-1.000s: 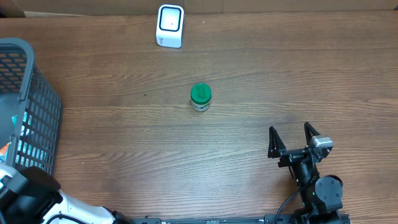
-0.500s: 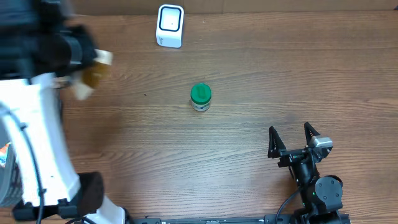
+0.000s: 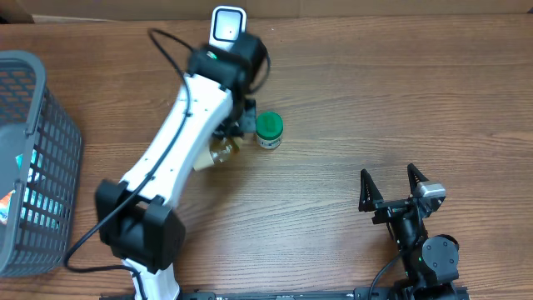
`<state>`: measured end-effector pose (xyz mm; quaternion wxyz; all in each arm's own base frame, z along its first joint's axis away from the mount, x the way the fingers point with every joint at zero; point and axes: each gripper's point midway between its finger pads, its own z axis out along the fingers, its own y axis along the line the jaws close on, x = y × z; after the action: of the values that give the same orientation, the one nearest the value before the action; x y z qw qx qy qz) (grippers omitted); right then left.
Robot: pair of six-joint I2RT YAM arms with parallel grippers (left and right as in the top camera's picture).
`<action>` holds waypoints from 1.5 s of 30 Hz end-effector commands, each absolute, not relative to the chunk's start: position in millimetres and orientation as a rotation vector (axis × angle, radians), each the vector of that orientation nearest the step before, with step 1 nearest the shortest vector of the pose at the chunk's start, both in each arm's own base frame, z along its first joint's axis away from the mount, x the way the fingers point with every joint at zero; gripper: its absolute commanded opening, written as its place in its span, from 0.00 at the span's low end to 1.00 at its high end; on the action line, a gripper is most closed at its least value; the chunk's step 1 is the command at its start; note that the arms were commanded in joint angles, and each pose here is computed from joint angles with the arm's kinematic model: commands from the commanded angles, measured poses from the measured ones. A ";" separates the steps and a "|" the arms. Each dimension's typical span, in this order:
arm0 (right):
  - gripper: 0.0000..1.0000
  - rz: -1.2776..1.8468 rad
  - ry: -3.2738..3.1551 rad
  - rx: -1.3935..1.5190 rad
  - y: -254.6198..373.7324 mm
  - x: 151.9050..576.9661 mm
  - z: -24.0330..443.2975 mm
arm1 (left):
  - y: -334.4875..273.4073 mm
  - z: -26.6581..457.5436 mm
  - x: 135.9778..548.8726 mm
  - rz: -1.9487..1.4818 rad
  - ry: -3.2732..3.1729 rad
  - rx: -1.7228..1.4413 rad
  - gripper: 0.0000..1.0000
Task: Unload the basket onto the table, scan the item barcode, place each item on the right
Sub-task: 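Carry the clear bag past the scanner and drop it beside the jar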
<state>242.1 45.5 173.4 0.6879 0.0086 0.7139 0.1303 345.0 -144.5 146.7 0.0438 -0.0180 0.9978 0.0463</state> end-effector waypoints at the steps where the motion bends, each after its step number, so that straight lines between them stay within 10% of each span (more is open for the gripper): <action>1: 1.00 0.298 1.598 0.012 47.3 241.9 170.8 | -140.5 110.7 335.4 0.198 3.063 -0.191 0.17; 6: 1.00 0.298 1.598 0.012 47.3 241.9 170.8 | -140.9 78.3 332.6 0.182 3.068 -0.195 0.68; 9: 1.00 0.298 1.598 0.012 47.3 241.9 170.8 | -143.3 77.0 337.2 0.164 3.050 -0.185 0.81; 24: 1.00 0.298 1.598 0.012 47.3 241.9 170.8 | -126.7 227.7 398.1 -0.043 2.758 -0.229 0.82; 34: 1.00 0.298 1.598 0.012 47.3 241.9 170.8 | 0.9 344.6 399.3 -0.111 2.454 -0.577 0.93; 45: 1.00 0.298 1.598 0.012 47.3 241.9 170.8 | 140.9 369.9 378.3 -0.295 2.222 -0.951 0.92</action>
<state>242.1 45.5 173.5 0.6880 0.0087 0.7138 0.1305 381.1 133.7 352.9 0.3219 -0.3730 0.8682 -0.0593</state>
